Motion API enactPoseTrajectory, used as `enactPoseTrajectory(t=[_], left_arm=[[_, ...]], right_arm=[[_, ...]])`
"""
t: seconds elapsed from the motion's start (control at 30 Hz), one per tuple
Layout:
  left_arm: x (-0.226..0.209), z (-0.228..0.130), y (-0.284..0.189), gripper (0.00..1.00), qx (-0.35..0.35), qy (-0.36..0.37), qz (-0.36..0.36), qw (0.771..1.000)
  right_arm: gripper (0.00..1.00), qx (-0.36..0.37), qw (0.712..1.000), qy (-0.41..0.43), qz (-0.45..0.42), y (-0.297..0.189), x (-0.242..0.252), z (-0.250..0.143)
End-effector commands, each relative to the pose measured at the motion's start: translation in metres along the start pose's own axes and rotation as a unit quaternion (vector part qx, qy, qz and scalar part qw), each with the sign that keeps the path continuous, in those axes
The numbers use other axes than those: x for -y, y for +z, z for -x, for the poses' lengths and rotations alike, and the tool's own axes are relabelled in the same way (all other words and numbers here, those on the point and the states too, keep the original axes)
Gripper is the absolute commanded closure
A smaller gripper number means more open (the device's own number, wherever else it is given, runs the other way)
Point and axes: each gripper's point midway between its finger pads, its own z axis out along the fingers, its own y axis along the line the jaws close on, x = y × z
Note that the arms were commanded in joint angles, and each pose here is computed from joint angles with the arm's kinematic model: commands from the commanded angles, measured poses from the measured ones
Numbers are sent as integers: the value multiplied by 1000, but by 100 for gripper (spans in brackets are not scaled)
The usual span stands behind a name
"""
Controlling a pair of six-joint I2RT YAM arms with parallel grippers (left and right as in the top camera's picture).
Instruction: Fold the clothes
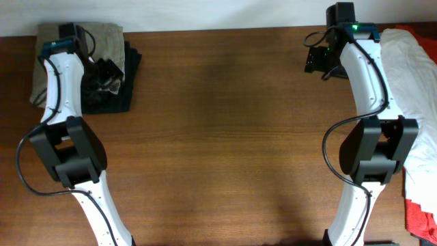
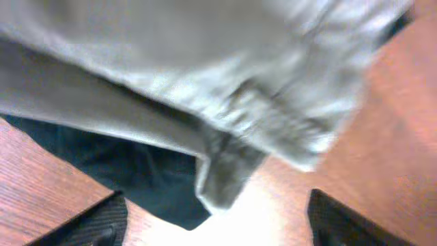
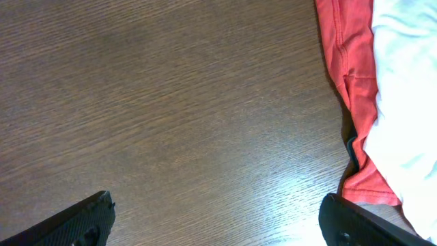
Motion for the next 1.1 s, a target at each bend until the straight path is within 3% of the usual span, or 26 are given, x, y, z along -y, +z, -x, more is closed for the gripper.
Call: enactPoseTrajectory(t=[0.0,0.07,0.17,0.37,0.57,0.73,0.9,1.07], left_arm=[[35,41,-80,49,119,53,-61,990],[40,70,-97,70,187,57,-60,979],[34,92,-91,71,231,64,-29,970],[18,109,-25,71,225,76,22,971],[8,85,40,70,146,81,29,986],[-4,66,61,70,99,79,46,991],[10,63,24,70,102,82,17,991],[37,73,-76,65,180,92,-38,979]], right_arm=[[1,27,1000,5,-1,-21,3,10],[1,27,1000,5,-1,-21,3,10],[1,27,1000,5,-1,-21,3,10],[1,27,1000,5,-1,-21,3,10],[1,27,1000,5,-1,-21,3,10],[2,27,1000,5,-1,-21,3,10],[1,27,1000,5,-1,-21,3,10],[2,27,1000,5,-1,-21,3,10]])
